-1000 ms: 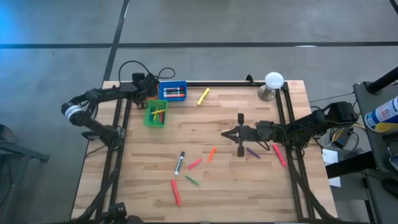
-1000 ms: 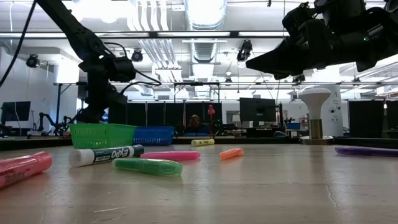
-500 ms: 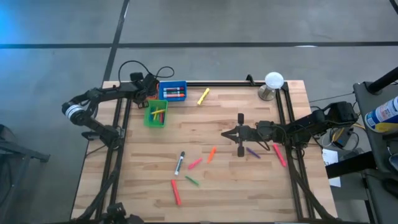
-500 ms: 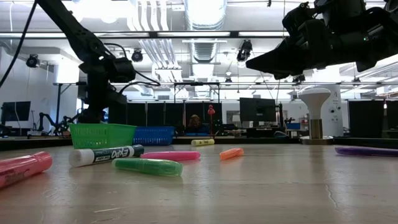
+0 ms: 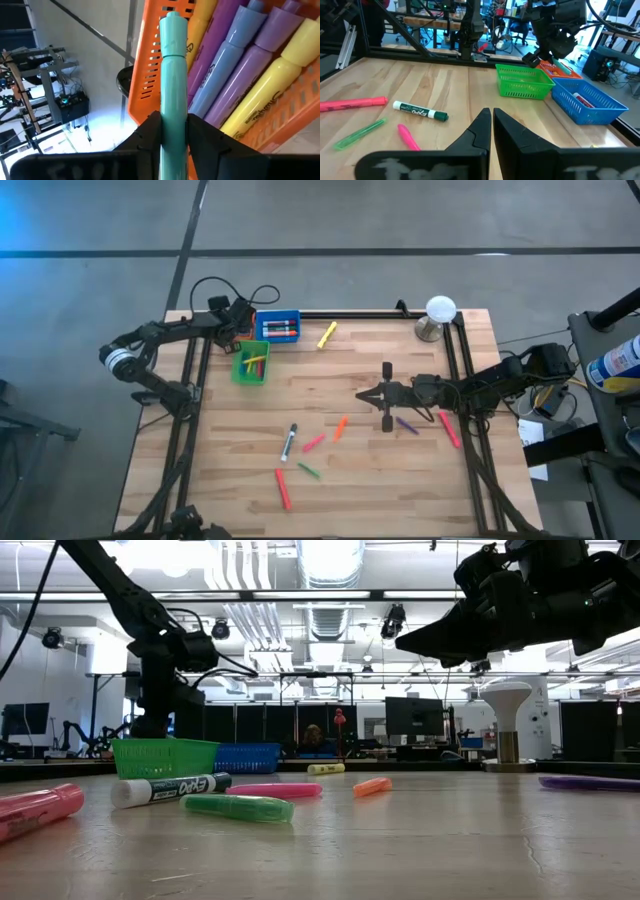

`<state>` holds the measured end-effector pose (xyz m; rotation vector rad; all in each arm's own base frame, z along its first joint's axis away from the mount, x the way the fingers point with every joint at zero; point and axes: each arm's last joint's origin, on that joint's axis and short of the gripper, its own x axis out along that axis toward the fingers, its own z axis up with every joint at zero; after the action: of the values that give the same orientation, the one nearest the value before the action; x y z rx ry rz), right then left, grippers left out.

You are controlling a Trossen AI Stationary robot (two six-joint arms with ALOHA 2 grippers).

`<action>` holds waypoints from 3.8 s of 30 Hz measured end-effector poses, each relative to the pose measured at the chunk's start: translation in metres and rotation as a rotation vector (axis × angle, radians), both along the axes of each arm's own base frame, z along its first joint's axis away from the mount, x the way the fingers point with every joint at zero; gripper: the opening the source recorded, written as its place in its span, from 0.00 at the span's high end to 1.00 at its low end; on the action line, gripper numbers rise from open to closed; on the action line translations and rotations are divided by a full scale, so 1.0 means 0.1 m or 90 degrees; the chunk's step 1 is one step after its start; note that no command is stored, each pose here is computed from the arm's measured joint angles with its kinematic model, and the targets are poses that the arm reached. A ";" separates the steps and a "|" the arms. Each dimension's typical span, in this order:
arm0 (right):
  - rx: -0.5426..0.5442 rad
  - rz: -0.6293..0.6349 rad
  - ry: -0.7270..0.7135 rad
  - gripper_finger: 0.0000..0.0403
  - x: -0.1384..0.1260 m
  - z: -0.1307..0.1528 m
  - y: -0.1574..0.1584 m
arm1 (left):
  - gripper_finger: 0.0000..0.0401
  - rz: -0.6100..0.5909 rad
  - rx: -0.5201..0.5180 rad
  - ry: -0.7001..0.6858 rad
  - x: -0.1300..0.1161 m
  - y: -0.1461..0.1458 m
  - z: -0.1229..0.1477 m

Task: Pick & Place Markers
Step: Put the light blue highlighter into the orange bin, then put the pink pen into the green bin

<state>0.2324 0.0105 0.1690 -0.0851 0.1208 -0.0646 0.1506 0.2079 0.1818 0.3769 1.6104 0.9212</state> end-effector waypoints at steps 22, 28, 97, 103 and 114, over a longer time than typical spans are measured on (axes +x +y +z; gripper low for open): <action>0.004 0.000 0.000 0.97 0.00 0.00 0.00 | 0.65 0.023 0.052 -0.045 -0.04 -0.09 0.36; 0.005 0.005 -0.001 0.97 0.00 0.00 0.00 | 0.66 0.011 0.028 -0.120 -0.06 -0.40 0.55; 0.047 0.048 0.033 0.97 -0.01 -0.05 0.03 | 0.76 -0.197 -0.400 -0.385 1.98 -3.35 -0.36; 0.038 0.049 0.034 0.97 -0.01 -0.05 0.03 | 0.92 -0.217 -0.401 -0.368 1.93 -3.32 -0.27; 0.029 0.113 0.090 0.97 -0.06 -0.11 0.25 | 0.93 -0.166 -0.264 -0.459 1.46 -2.95 0.67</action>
<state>0.2259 0.0355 0.1580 -0.0544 0.2555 0.1209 0.2964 -0.0873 0.2491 -0.0455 1.0116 0.4243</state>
